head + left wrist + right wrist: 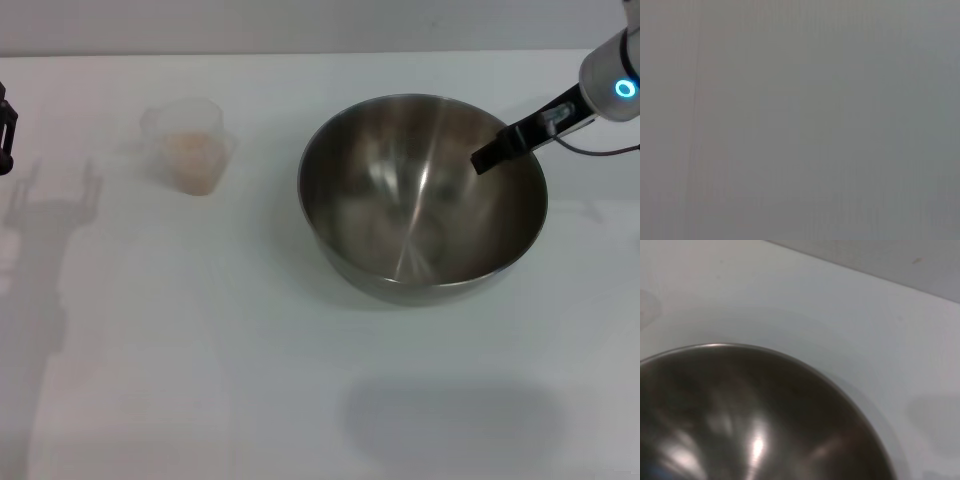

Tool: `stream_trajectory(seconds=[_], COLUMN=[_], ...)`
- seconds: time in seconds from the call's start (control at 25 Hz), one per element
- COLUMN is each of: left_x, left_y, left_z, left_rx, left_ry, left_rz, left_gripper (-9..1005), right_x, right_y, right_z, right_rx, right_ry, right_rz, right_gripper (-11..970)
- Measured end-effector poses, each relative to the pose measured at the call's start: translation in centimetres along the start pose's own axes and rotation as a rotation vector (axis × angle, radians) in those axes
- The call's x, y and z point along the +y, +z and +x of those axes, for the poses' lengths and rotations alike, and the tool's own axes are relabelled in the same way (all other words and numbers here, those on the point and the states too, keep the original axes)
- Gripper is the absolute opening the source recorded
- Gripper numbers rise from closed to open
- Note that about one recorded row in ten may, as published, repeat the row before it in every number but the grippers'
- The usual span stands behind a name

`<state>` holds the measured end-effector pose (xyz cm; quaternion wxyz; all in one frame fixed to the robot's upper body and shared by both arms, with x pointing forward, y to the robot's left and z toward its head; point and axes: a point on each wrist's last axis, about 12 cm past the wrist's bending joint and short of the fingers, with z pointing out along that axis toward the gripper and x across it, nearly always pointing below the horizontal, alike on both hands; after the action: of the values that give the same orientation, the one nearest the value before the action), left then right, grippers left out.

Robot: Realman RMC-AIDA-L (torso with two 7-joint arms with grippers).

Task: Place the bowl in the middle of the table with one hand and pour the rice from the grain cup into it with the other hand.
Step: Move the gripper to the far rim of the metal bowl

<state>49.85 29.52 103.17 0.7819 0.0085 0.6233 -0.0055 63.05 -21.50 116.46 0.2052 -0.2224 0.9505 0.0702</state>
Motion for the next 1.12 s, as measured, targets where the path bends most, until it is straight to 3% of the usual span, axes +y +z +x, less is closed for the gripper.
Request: stream_trajectory(seconds=[0.52,0.96,1.12], left_x=[0.0,0.1,0.1], left_y=[-0.2,-0.4,-0.4], left_z=[0.0,0.0,0.0], left_rx=[-0.004,-0.005,-0.005], left_ry=[-0.007,-0.012,-0.012], left_rz=[-0.002,-0.006,-0.008], left_gripper=[652,652,652], right_x=[0.1,0.0,0.1], right_y=[1.1,1.1,0.9], right_z=[0.6,0.5,0.1], right_rx=[0.014,0.0,-0.012], right_ry=[-0.013,-0.026,-0.032], right_rz=[-0.025,-0.024,-0.023], right_gripper=[565,123,61])
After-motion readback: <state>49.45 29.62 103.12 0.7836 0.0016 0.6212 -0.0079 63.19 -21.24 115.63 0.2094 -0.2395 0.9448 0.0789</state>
